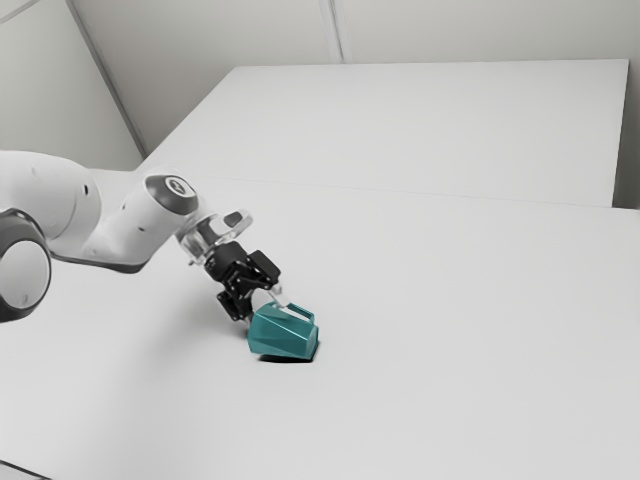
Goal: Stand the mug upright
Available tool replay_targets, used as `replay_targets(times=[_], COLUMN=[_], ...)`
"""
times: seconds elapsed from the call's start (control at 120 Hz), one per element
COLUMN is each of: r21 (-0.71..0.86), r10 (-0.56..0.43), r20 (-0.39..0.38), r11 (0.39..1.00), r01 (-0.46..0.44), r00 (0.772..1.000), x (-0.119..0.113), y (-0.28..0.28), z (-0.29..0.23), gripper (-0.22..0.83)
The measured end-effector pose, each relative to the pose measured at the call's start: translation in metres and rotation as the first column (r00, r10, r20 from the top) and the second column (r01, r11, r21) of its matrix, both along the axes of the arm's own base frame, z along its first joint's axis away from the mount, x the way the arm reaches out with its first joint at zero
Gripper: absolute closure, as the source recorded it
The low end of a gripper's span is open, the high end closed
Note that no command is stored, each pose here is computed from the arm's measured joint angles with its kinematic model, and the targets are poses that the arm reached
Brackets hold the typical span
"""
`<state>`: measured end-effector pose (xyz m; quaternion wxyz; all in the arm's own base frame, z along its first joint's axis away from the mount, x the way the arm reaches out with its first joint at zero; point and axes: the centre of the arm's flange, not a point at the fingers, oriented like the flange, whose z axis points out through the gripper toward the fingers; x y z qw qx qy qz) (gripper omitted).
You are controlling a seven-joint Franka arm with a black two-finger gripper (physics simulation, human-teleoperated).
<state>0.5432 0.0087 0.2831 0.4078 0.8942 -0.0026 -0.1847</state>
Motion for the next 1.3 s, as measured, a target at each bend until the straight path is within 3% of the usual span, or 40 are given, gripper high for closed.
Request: replay_targets(times=[0.283,0.617,0.817,1.3], r21=[-0.026,-0.044,-0.041,-0.027], r10=[-0.009,-0.018,-0.027,-0.065], r20=[0.016,0.03,0.073,0.141], r11=[1.0,0.999,0.999,0.997], r01=[0.01,0.02,0.03,0.069], r00=[1.0,0.999,0.997,0.988], x=[0.002,0.004,0.014,0.02], y=[-0.011,-0.021,-0.023,-0.038], z=[-0.002,-0.002,0.015,0.056], gripper=[0.04,0.57,0.71,0.75])
